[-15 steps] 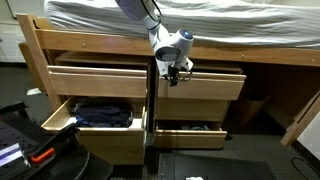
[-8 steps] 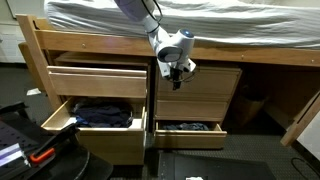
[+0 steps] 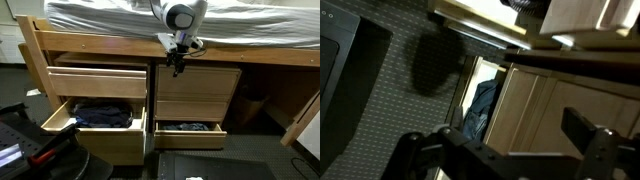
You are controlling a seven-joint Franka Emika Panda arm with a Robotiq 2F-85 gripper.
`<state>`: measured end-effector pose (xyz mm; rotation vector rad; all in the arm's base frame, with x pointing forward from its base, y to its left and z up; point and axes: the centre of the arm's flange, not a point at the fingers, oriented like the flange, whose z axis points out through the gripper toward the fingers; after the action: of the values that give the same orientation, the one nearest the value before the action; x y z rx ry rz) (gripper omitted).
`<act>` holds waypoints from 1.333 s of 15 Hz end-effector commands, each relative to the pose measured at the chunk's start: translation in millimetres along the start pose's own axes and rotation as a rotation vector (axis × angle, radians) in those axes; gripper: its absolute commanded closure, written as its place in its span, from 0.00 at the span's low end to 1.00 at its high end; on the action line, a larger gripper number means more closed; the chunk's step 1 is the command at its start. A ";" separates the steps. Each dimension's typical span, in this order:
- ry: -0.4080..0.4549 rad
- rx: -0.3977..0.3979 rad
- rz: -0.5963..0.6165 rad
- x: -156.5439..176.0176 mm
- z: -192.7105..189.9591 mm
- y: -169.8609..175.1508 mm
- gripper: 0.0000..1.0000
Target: Close the top right and left drawers respectively
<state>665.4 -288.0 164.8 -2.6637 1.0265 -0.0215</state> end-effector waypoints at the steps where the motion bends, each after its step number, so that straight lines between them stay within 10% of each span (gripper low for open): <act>1: -0.142 0.052 -0.134 -75.9 -49.7 -22.2 0.00; 2: -0.072 0.028 -0.077 -26.0 -23.4 -21.5 0.00; 9: -0.189 -0.001 -0.085 -24.9 8.5 -29.7 0.00; 15: -0.494 -0.095 -0.262 -104.6 108.7 -96.0 0.00; 20: -0.607 -0.085 -0.480 -148.0 103.6 -141.0 0.00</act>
<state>653.1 -75.3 95.7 -2.6562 0.3384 0.6764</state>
